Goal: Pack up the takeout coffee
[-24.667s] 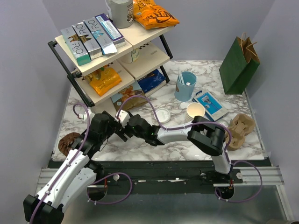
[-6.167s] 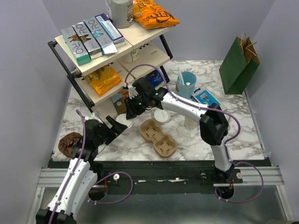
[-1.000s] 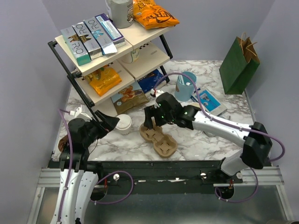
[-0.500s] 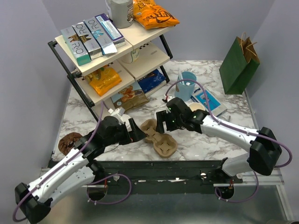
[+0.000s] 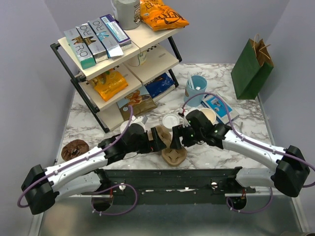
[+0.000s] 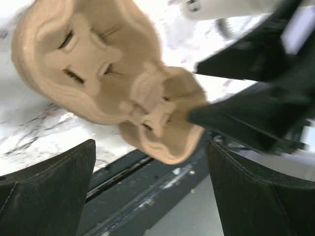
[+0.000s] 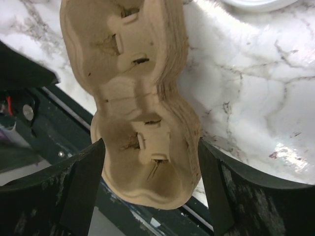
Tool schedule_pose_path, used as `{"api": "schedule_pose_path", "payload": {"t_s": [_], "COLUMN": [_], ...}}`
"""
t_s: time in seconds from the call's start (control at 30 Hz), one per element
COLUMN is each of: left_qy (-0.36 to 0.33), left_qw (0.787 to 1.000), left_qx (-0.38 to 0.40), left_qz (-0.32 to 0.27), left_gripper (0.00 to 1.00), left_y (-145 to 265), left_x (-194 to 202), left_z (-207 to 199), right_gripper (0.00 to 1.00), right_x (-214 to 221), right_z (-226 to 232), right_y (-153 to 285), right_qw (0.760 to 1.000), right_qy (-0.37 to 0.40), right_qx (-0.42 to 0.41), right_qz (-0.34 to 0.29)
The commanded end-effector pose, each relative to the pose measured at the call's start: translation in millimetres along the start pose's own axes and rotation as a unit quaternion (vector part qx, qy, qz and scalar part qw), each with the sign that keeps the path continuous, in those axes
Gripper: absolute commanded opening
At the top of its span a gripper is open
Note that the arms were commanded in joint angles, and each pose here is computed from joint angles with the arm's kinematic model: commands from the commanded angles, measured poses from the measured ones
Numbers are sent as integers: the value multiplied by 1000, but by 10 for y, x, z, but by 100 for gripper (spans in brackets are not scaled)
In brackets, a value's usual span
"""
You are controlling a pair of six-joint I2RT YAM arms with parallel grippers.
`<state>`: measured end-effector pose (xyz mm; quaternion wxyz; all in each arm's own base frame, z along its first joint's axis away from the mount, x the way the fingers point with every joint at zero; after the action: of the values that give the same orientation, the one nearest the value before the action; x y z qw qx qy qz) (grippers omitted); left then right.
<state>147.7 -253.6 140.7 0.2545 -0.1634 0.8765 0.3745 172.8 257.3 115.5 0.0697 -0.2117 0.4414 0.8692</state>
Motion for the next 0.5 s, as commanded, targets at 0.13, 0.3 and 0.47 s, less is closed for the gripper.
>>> {"api": "schedule_pose_path", "payload": {"t_s": [0.13, 0.3, 0.47], "left_qy": [-18, -15, -12], "left_qw": [999, 999, 998], "left_qx": [-30, -37, -55], "left_qz": [2, 4, 21], "left_gripper": [99, 96, 88], "left_y": [-219, -273, -387], "left_x": [2, 22, 116], "left_z": [-15, 10, 90], "right_gripper": [82, 80, 81], "right_x": [175, 153, 137], "right_z": [43, 152, 205], "right_y": [39, 120, 184], "right_qw": [998, 996, 995], "right_qy": [-18, -24, -26], "right_qx": [-42, -80, -93], "right_qz": [34, 28, 26]}}
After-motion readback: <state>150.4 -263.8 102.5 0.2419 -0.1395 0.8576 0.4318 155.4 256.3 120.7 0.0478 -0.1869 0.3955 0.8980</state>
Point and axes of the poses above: each gripper's point midway between its finger pads, its own y axis back along the fingers, its own z axis along the line the jaws close on, x = y × z, the point moved 1 cm from there along y, back along the fingers, and after that the axes turned 11 degrees about -y, right-handed, at the moved point
